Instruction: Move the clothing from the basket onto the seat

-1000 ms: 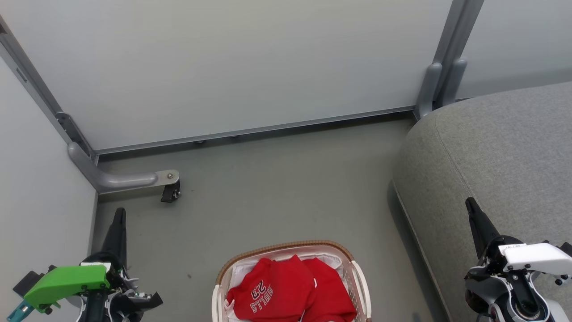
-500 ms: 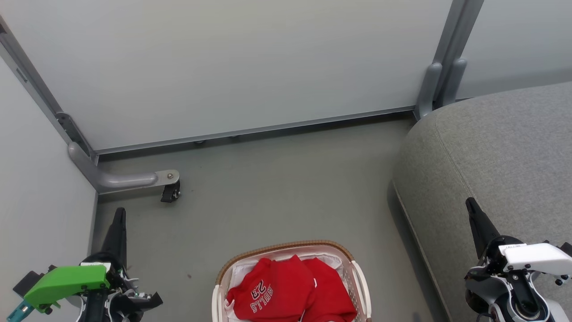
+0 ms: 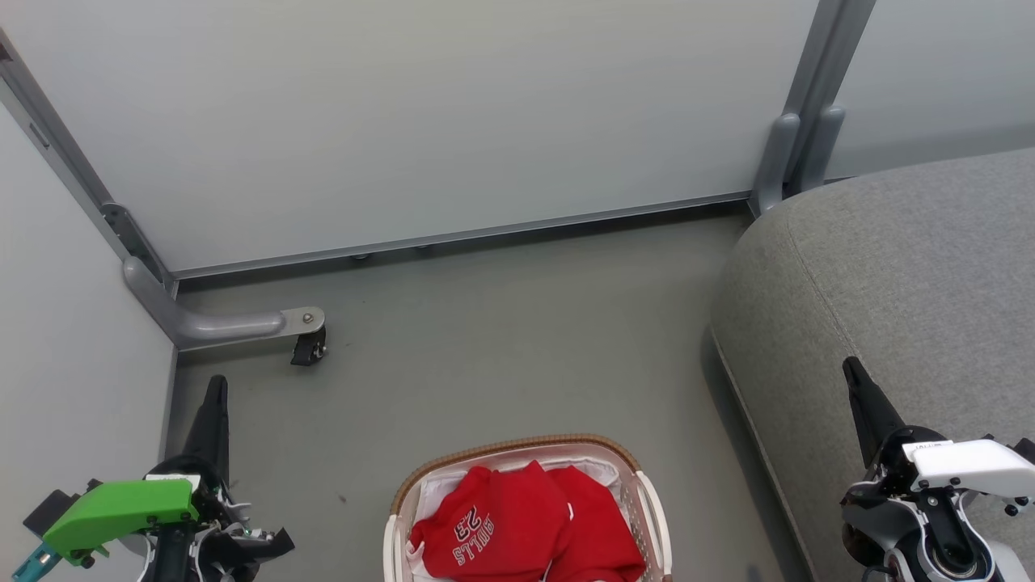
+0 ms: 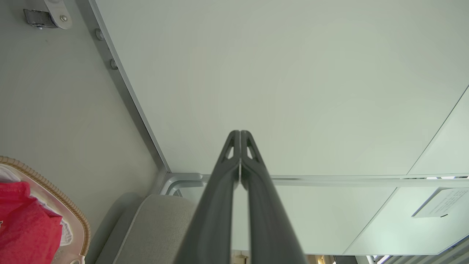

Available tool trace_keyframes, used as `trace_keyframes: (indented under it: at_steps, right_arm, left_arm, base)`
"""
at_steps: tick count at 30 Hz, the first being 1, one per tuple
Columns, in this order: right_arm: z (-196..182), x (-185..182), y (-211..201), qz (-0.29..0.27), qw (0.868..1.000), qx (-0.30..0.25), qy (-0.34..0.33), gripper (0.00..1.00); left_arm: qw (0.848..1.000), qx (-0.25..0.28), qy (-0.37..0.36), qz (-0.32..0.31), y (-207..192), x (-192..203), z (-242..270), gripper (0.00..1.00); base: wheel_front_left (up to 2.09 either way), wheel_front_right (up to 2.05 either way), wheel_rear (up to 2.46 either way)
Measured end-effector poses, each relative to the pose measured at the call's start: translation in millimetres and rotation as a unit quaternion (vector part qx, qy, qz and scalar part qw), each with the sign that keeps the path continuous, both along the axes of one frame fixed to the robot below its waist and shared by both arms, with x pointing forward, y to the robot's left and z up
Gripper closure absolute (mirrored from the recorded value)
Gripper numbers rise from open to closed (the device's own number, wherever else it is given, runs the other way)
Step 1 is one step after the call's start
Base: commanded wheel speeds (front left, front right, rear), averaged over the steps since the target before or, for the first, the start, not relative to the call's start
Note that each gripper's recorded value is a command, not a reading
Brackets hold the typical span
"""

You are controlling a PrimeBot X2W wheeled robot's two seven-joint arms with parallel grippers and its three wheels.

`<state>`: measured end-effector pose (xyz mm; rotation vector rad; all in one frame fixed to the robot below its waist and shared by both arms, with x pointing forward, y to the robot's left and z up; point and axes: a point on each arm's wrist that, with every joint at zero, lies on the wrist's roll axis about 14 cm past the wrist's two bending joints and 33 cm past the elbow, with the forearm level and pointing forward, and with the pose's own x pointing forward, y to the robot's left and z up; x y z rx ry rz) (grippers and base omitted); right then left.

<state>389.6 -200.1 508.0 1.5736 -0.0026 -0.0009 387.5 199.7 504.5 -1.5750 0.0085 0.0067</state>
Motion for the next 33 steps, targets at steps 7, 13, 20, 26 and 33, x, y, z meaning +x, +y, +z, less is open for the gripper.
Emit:
trace_keyframes:
  at_steps: [7,13,20,26,33]
  right_arm:
    - [0.0,0.0,0.1,0.001,1.000,0.000,0.000,1.00]
    - [0.0,0.0,0.3,0.001,1.000,0.000,0.000,1.00]
    - [-0.1,0.0,0.2,0.001,1.000,0.000,0.000,1.00]
    - [-0.1,0.0,0.1,0.001,1.000,0.000,0.000,1.00]
    - [-0.1,0.0,0.0,0.000,1.000,0.000,0.000,1.00]
  left_arm:
    - [1.000,0.000,0.000,0.000,0.0,0.0,0.1,1.00]
    - [1.000,0.000,0.000,0.000,0.0,0.0,-0.1,1.00]
    - [1.000,0.000,0.000,0.000,0.1,0.0,0.1,1.00]
    - [1.000,0.001,0.000,0.000,0.1,0.0,0.0,1.00]
    - [1.000,0.001,0.000,0.000,0.1,0.0,0.1,1.00]
  base:
    - [0.00,0.00,0.00]
    - [0.00,0.00,0.00]
    - [0.00,0.00,0.00]
    - [0.00,0.00,0.00]
    - [0.00,0.00,0.00]
